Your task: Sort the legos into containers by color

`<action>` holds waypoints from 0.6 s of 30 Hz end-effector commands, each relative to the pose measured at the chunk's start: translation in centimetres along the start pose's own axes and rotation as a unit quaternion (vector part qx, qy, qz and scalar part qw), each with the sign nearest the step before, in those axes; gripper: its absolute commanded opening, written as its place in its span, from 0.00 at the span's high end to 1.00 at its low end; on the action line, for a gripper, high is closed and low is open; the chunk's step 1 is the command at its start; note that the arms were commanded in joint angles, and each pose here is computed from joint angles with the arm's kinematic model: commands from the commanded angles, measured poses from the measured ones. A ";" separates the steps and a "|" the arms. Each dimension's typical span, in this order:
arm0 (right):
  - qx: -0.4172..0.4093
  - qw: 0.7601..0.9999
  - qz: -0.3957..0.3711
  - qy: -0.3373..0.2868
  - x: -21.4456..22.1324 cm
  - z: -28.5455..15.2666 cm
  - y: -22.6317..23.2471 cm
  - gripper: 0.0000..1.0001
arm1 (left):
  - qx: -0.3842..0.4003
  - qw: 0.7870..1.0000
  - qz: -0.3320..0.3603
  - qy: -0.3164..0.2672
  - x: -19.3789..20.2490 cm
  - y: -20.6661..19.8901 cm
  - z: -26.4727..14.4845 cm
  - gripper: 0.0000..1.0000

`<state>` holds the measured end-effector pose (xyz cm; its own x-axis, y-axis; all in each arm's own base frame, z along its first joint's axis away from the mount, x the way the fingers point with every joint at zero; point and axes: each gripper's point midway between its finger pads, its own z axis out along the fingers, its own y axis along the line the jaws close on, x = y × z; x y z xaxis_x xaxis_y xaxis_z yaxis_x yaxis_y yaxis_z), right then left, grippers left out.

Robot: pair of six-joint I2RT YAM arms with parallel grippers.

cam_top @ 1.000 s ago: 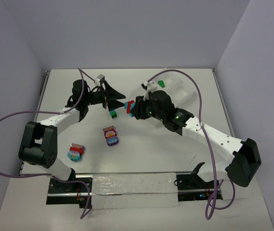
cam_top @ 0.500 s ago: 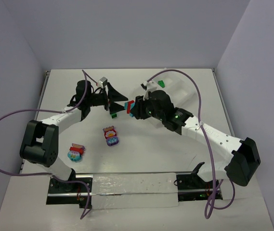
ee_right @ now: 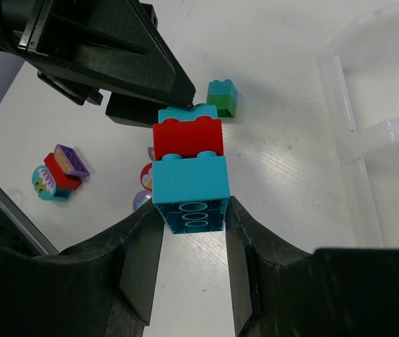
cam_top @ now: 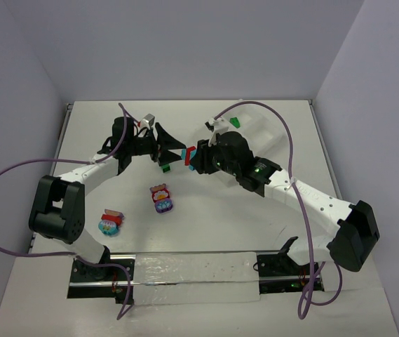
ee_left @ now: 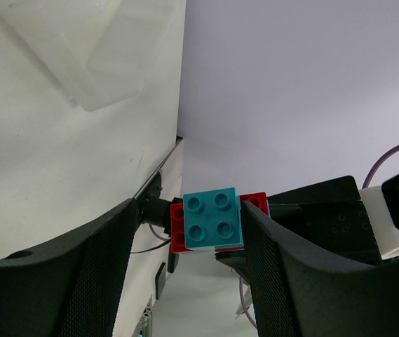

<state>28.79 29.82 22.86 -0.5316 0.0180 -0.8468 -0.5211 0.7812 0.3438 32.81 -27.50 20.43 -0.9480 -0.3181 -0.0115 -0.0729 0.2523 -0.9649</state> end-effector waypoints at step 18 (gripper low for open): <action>-0.025 0.998 -0.001 -0.049 -3.8 -0.1 1.8 1.00 | 0.039 0.999 0.030 0.022 0.9 -3.3 0.5 0.47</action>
<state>28.97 30.20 22.99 -0.5341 0.0161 -0.8453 -0.5260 0.7764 0.3472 32.21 -28.48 21.16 -0.9564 -0.2918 -0.0073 -0.0642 0.2344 -0.9700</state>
